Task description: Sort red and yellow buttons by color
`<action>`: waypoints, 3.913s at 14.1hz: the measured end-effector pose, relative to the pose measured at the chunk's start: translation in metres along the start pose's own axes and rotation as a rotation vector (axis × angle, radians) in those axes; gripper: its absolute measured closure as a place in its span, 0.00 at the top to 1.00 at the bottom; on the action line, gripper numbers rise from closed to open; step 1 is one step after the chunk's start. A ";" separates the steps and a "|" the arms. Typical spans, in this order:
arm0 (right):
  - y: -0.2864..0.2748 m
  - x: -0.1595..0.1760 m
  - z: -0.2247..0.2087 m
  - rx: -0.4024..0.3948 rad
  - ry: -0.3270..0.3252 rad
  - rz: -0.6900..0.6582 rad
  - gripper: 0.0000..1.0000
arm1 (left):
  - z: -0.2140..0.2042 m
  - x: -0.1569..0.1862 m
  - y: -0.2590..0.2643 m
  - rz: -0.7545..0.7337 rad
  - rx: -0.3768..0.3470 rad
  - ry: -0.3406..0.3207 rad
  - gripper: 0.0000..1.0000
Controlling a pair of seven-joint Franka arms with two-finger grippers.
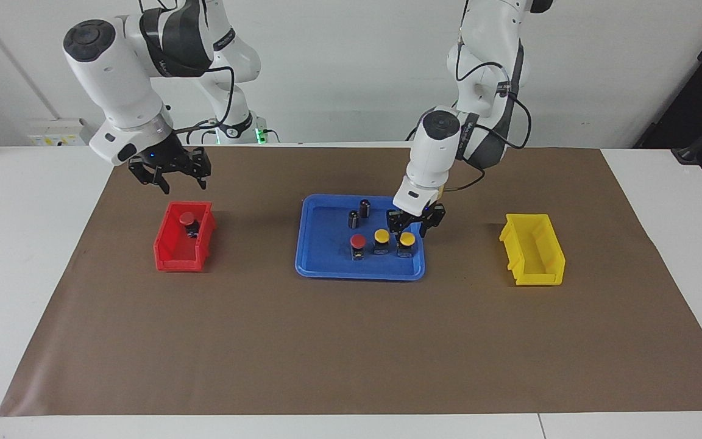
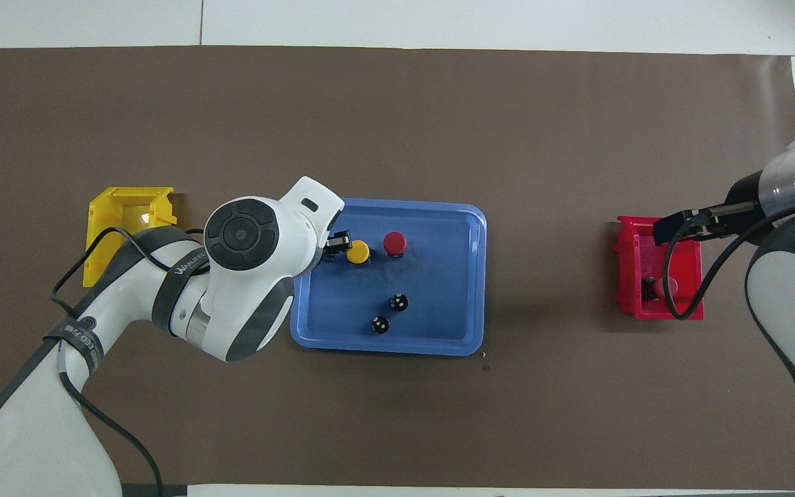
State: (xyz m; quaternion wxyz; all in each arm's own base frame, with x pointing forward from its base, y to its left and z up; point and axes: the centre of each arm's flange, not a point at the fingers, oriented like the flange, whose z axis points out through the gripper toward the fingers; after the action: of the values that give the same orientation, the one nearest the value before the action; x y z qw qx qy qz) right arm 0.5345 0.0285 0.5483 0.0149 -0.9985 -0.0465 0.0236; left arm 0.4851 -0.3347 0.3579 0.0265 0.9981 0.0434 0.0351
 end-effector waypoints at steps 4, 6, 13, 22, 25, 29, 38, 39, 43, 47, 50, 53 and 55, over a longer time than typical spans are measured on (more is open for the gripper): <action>-0.008 0.001 0.000 -0.001 0.000 0.045 1.00 | -0.015 0.008 0.003 -0.011 0.003 -0.001 0.41; -0.008 0.001 0.000 -0.001 0.000 0.051 1.00 | -0.060 0.025 -0.002 -0.034 0.031 -0.029 0.41; -0.116 0.030 0.012 0.049 0.081 0.151 1.00 | -0.168 0.104 -0.199 -0.033 0.058 -0.065 0.41; -0.319 0.084 0.120 0.003 0.114 0.193 1.00 | -0.089 0.099 -0.307 -0.033 0.067 -0.134 0.41; -0.351 0.079 0.148 -0.021 0.139 0.166 1.00 | -0.064 0.090 -0.310 -0.017 0.066 -0.133 0.41; -0.354 0.081 0.170 -0.027 0.139 0.157 0.91 | -0.029 0.075 -0.314 -0.009 0.063 -0.112 0.41; -0.351 0.072 0.200 -0.027 0.134 0.148 0.70 | -0.039 0.078 -0.315 -0.009 0.061 -0.099 0.73; -0.352 0.070 0.201 -0.028 0.131 0.146 0.69 | -0.048 0.079 -0.314 -0.009 0.061 -0.107 0.73; -0.352 0.067 0.204 -0.031 0.126 0.143 0.68 | -0.125 0.099 -0.295 -0.031 0.058 -0.093 0.76; -0.358 0.063 0.205 -0.029 0.121 0.133 0.65 | -0.142 0.081 -0.174 -0.078 0.039 -0.028 0.97; -0.359 0.062 0.205 -0.029 0.121 0.130 0.62 | -0.132 0.066 -0.123 -0.071 0.028 -0.017 1.00; -0.358 0.060 0.208 -0.027 0.122 0.129 0.54 | -0.125 0.065 -0.112 -0.080 0.026 -0.014 1.00; -0.357 0.058 0.210 -0.025 0.124 0.128 0.43 | -0.124 0.066 -0.114 -0.084 0.026 -0.013 1.00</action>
State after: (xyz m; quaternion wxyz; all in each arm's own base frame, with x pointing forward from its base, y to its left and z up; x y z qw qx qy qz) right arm 0.5492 0.3955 0.3470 0.0036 -0.9991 0.0180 -0.0382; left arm 0.5319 -0.2096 0.4798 0.0154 0.9959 0.0855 0.0267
